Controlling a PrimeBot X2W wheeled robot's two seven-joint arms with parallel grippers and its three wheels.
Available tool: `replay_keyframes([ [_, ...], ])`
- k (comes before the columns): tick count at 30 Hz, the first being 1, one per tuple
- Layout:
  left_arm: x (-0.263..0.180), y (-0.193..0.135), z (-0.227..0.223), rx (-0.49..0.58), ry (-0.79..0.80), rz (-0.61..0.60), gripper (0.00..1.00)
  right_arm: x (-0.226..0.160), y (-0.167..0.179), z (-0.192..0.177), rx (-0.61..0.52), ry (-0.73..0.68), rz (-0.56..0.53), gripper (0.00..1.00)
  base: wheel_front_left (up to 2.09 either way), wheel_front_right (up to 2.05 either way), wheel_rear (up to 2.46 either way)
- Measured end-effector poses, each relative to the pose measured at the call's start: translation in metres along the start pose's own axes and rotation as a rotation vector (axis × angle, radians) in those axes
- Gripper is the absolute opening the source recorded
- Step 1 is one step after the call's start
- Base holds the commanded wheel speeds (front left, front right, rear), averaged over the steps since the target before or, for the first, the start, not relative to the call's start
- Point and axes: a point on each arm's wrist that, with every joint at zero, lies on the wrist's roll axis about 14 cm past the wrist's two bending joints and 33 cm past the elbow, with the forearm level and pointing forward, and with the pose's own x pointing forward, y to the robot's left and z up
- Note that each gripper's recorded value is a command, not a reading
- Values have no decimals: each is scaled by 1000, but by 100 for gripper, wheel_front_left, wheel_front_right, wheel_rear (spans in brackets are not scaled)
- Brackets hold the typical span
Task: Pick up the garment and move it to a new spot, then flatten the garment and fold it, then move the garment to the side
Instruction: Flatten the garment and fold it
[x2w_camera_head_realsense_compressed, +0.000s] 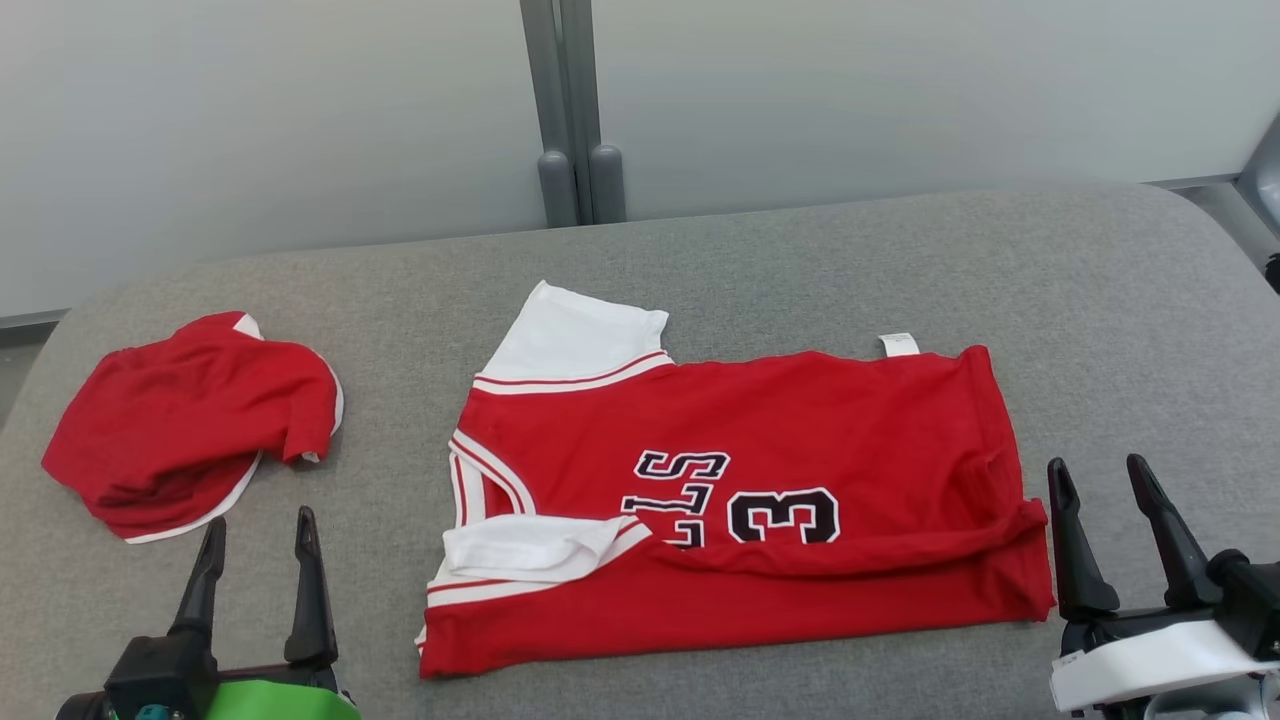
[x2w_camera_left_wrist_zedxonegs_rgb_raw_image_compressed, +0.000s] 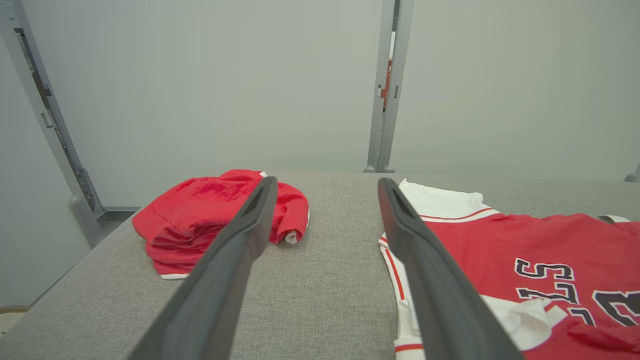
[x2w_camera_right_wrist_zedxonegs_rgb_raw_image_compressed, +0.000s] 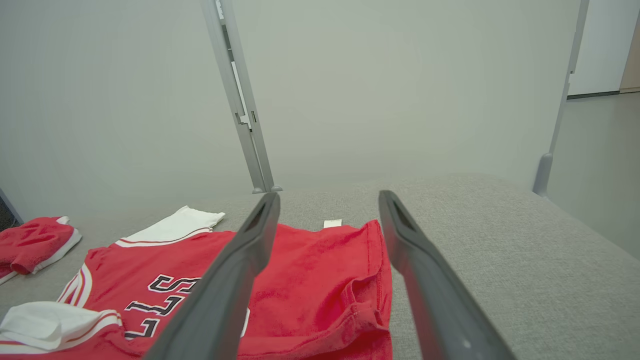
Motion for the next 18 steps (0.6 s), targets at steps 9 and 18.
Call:
replay_keyframes([
  [9,-12,2,-14,17,51,-35,100,-2,17,-12,11,35,43,100,0,0,0],
  [18,-16,3,-24,1,85,-31,100,-4,25,-28,22,85,66,100,0,0,0],
])
